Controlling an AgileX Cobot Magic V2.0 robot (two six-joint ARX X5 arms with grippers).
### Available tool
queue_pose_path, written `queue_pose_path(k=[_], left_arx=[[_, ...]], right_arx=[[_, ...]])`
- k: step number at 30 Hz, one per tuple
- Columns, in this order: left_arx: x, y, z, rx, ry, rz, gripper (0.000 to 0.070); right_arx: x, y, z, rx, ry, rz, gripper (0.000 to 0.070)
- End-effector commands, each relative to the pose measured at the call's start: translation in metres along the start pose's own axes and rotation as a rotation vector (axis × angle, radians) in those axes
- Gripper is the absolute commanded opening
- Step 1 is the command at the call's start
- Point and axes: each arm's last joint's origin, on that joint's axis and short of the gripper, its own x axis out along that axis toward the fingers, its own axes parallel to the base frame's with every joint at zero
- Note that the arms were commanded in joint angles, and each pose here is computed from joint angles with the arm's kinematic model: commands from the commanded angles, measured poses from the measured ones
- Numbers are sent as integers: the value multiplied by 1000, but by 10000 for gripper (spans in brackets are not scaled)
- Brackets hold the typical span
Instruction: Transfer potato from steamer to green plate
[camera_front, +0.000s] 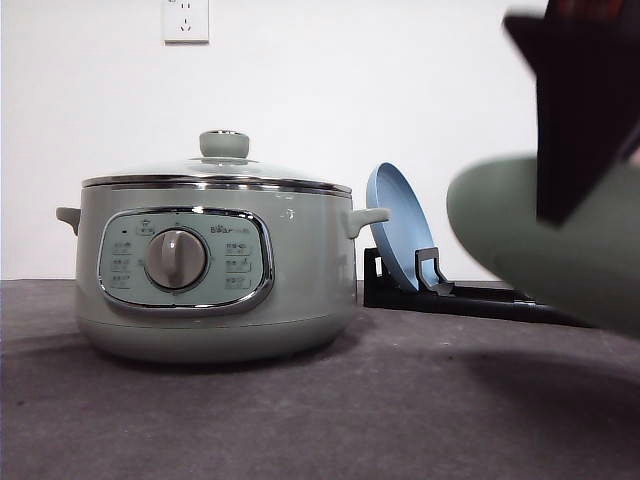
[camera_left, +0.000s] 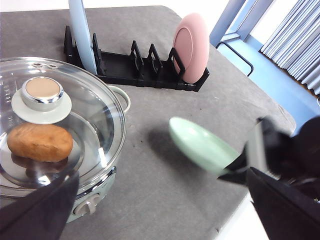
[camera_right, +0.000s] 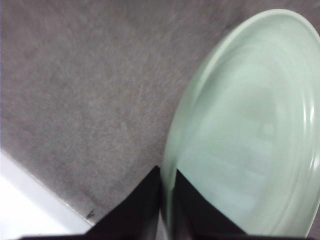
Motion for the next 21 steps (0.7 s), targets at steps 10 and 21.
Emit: queue_pose_path(k=[10,21], left_arx=[[-2,-3,5,24,-14,-10,700],[-2,-3,5,23,-13,-10,700]], right_arx=[[50,23,13,-46,99,-106,1],[87,37,16,-59,138,-151,2]])
